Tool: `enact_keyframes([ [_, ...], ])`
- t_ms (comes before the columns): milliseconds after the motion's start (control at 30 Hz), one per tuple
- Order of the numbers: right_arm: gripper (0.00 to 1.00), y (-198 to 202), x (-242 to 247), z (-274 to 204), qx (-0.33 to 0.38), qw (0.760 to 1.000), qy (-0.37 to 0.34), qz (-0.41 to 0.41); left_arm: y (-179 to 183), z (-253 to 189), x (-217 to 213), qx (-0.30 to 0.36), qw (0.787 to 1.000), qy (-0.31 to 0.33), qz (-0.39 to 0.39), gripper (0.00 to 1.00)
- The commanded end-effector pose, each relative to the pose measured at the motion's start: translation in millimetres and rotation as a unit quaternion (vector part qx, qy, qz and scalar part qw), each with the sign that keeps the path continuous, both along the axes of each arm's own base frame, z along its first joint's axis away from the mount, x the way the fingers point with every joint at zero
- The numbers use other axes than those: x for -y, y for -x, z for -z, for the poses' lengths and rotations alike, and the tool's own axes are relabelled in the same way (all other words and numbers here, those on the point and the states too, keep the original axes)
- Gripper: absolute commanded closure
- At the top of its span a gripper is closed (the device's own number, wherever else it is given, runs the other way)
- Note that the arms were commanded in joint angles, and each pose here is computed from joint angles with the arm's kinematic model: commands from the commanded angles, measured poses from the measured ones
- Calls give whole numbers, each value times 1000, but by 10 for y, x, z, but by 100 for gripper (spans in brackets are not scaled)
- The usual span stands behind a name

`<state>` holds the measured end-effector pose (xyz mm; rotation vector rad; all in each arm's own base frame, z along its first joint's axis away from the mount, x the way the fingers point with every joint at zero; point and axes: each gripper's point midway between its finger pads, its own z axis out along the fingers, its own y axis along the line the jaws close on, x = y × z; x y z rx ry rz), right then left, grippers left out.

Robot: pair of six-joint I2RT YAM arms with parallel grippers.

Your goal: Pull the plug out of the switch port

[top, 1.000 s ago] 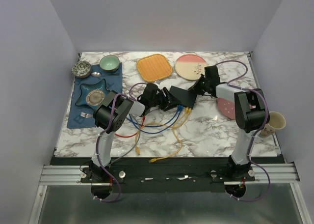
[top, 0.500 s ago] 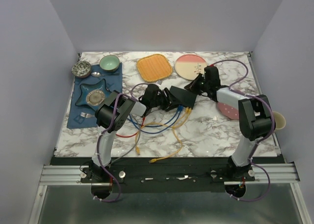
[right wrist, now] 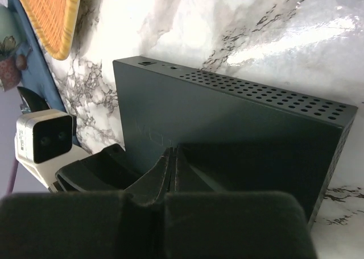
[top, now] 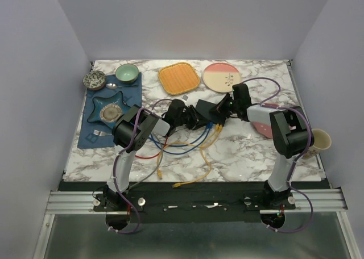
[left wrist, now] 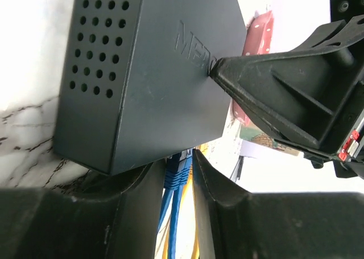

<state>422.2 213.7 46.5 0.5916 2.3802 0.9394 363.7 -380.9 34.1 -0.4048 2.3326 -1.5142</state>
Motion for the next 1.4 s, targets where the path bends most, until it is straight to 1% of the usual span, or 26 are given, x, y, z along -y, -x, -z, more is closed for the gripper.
enact_keyframes([
  [0,99,54,15,179,-21,1000,5,2,106,280,-84,-41,999,-25,-16,62],
  [267,99,105,38,346,-40,999,9,6,2,308,-91,-53,997,-30,-45,62],
  [333,99,125,40,376,-43,999,11,5,-16,334,-101,-56,997,-35,-50,64],
  [367,99,121,39,368,-41,999,11,5,-19,345,-104,-58,996,-36,-52,67],
  [433,99,119,36,368,-42,999,10,5,-28,354,-101,-60,996,-35,-54,72],
  [467,99,114,41,361,-41,999,10,5,-20,374,-103,-62,996,-36,-54,76],
  [567,99,108,36,345,-38,999,10,4,2,388,-101,-65,996,-32,-51,84],
  [633,99,112,35,357,-40,999,10,4,14,394,-97,-67,996,-28,-50,87],
  [667,99,110,34,355,-39,999,10,4,24,413,-98,-70,996,-28,-49,90],
  [733,99,115,35,360,-40,999,10,4,38,413,-90,-70,996,-23,-46,94],
  [767,99,116,33,359,-40,999,10,3,41,416,-90,-71,996,-22,-46,99],
  [800,99,120,37,365,-40,999,10,4,56,421,-89,-72,996,-20,-43,100],
  [1067,99,107,45,355,-39,999,11,6,149,462,-88,-82,996,-8,-29,100],
  [1367,99,92,36,334,-35,999,11,5,337,527,-160,-98,995,-24,0,100],
])
